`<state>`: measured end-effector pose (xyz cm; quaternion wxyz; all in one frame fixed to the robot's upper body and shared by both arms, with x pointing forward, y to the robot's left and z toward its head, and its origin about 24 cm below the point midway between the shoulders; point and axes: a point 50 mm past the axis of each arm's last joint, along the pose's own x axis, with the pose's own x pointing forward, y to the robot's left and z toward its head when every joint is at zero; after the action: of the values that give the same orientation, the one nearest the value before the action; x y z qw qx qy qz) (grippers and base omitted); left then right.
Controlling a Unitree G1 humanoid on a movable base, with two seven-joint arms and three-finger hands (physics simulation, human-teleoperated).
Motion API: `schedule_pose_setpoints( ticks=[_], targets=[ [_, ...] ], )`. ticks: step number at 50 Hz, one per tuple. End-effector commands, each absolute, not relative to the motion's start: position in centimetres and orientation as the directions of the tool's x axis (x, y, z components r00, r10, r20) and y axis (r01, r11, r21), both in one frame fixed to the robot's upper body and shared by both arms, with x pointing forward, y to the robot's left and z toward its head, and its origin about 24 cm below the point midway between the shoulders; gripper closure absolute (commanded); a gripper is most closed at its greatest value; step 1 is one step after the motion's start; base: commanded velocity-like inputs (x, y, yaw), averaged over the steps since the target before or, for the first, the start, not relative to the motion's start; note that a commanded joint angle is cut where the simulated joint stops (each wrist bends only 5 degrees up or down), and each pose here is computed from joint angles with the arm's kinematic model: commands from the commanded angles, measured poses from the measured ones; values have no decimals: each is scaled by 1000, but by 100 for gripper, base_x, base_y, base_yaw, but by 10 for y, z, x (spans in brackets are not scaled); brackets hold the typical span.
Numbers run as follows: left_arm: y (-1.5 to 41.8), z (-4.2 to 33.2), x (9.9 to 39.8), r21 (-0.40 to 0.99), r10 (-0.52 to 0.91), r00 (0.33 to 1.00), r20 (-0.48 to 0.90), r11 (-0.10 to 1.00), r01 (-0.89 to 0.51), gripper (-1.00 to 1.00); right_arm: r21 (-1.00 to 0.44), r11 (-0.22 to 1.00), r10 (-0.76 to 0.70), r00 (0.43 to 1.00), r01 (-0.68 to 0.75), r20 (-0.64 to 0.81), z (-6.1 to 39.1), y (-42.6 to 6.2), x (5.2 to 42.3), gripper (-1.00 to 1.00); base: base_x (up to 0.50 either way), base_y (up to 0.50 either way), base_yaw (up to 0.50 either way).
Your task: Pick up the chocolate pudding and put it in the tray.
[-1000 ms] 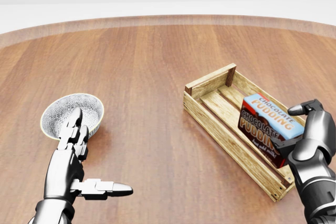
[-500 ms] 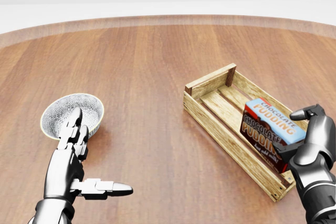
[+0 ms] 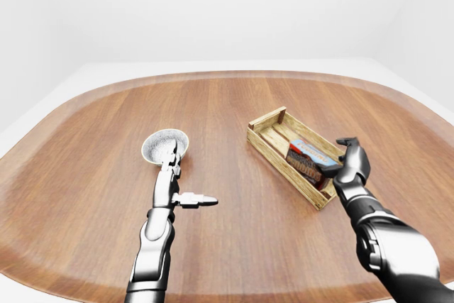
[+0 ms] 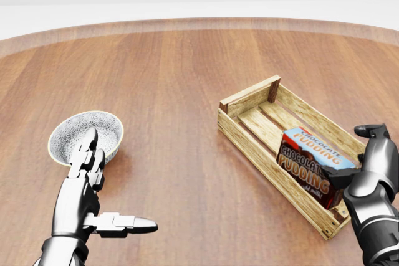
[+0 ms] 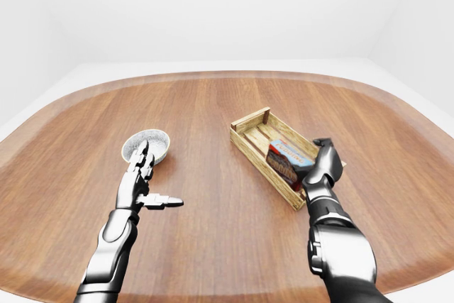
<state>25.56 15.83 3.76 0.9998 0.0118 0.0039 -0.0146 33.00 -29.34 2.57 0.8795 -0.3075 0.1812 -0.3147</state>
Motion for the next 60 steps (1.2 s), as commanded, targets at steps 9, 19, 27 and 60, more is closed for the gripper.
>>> schedule_pose_setpoints(
  ticks=[9, 19, 27, 60],
  targets=[
    [158, 38, 256, 18, -29, 1000, -9, 999, 29, -100, -640, 621, -670, 731, 453, -132, 25, -293, 330, -100, 0, 0, 0],
    [158, 38, 256, 18, -29, 1000, -10, 999, 29, -100, -641, 620, -669, 731, 451, -133, 25, -293, 330, -100, 0, 0, 0],
    [158, 38, 256, 18, -29, 1000, -9, 999, 29, -100, -640, 619, -672, 728, 455, -133, 25, -294, 329, -100, 0, 0, 0],
    [158, 38, 256, 19, -29, 1000, -9, 999, 29, -100, -517, 604, -716, 698, 606, -18, 84, -320, 350, -100, 0, 0, 0]
  ],
)
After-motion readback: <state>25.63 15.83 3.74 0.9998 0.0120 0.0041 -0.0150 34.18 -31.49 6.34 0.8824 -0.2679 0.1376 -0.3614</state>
